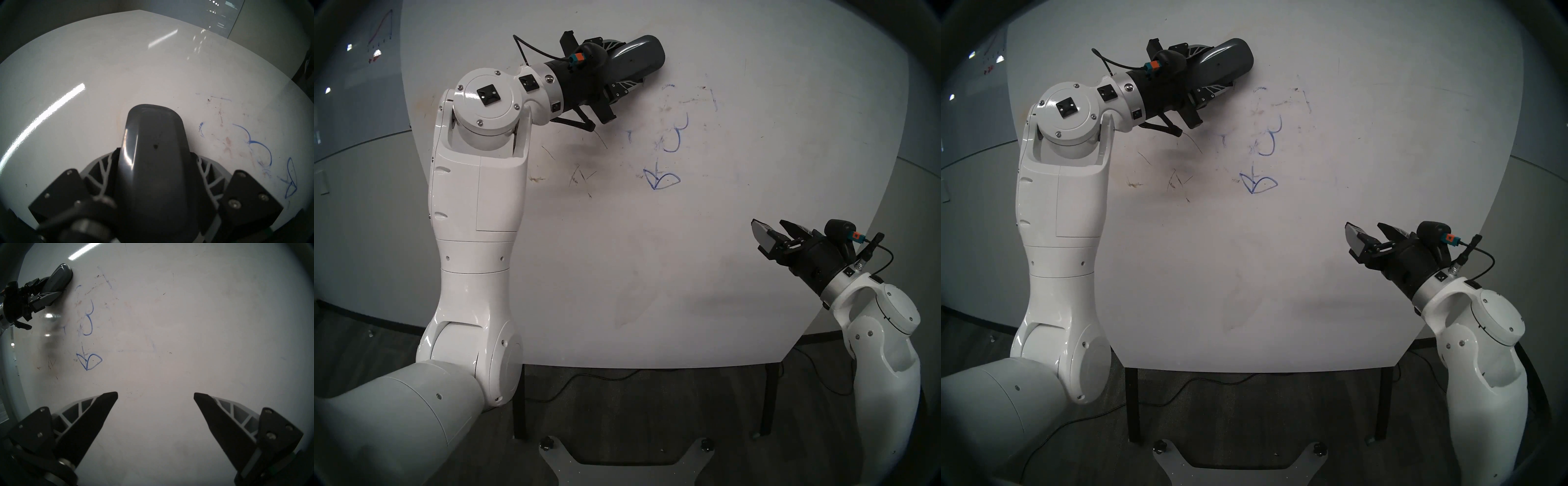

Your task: Erase all marks on the whiteboard with the eraser

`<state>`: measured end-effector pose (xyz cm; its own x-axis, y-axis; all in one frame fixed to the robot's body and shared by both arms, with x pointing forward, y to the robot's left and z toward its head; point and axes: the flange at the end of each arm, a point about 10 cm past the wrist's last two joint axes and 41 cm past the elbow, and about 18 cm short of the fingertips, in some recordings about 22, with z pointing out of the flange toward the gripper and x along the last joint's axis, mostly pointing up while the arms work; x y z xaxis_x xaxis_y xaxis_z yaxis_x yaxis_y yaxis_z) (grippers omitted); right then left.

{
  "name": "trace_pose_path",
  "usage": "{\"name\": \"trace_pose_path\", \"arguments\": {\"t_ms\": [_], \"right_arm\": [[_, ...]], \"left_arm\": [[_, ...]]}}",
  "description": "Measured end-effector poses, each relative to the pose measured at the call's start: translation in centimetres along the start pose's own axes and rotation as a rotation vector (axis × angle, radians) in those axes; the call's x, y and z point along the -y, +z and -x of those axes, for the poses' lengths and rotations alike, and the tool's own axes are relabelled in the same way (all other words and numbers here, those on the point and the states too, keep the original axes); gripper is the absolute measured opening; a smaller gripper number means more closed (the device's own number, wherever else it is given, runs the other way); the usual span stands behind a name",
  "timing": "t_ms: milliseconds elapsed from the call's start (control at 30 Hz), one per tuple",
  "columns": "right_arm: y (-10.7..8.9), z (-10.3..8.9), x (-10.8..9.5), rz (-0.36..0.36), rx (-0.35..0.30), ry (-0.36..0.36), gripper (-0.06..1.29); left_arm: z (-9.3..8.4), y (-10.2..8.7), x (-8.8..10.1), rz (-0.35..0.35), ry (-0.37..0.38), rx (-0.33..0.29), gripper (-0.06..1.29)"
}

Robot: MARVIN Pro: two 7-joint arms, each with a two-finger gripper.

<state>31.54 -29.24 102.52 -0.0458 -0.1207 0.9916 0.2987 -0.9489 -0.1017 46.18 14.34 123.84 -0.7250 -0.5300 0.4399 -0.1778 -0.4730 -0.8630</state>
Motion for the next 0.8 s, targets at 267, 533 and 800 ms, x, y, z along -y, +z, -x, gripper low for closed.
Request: {"name": "trace_pose_path", "arguments": {"t_ms": [267, 533, 800], "right_arm": [[0.0, 0.0, 0.0, 0.000, 0.000, 0.000, 1.23], [0.0, 0.0, 0.0, 0.000, 0.000, 0.000, 1.23], [0.0, 0.0, 0.0, 0.000, 0.000, 0.000, 1.23]], "left_arm": [[0.0, -0.1, -0.1, 0.014, -0.045, 0.018, 0.67], [0.0, -0.2, -0.3, 0.013, -0.062, 0.025, 0.67], [0.5, -0.6, -1.0, 0.015, -0.082, 0.035, 0.67]]}}
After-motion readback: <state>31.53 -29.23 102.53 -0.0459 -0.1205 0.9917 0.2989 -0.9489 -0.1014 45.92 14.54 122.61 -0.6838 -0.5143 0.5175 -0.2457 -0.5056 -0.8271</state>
